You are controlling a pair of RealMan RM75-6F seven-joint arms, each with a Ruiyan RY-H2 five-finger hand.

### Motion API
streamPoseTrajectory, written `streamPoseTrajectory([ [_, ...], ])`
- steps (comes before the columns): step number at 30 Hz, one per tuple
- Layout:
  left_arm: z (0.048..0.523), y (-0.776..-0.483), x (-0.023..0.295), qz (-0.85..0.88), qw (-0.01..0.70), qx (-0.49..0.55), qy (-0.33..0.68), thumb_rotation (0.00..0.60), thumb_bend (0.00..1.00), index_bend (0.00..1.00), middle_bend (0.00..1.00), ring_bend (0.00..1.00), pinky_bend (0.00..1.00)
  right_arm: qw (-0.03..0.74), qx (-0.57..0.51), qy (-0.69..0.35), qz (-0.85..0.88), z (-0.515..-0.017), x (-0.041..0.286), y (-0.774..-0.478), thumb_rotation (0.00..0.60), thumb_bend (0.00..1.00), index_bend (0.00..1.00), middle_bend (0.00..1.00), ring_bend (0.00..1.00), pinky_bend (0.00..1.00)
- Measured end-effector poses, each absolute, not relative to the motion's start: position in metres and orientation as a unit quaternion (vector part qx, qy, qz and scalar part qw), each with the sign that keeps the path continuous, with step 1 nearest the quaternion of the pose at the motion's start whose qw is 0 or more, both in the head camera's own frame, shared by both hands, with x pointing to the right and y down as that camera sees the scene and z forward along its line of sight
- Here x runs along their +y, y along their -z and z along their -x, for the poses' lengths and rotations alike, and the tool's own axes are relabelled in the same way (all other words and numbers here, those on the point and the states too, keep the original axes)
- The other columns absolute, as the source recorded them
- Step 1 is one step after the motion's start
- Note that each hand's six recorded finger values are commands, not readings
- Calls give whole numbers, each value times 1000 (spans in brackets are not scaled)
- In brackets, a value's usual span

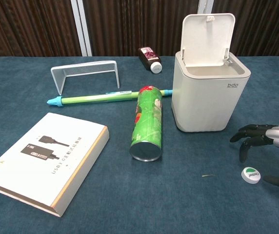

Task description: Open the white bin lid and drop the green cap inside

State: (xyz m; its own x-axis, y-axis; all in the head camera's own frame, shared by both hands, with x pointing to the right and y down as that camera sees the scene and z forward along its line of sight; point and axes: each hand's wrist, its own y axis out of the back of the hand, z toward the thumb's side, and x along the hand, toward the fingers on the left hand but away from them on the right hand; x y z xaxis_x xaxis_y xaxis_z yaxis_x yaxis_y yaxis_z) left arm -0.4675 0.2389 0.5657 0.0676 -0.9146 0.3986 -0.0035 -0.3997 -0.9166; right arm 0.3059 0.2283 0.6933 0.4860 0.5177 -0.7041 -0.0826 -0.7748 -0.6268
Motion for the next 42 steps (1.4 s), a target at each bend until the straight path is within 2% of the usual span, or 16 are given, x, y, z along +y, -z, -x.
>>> streamPoseTrajectory([
  [42, 468, -563, 239, 611, 401, 379, 569, 600, 379, 511, 513, 435, 610, 279, -150, -482, 817, -304, 230, -707, 600, 444, 487, 222, 59, 198],
])
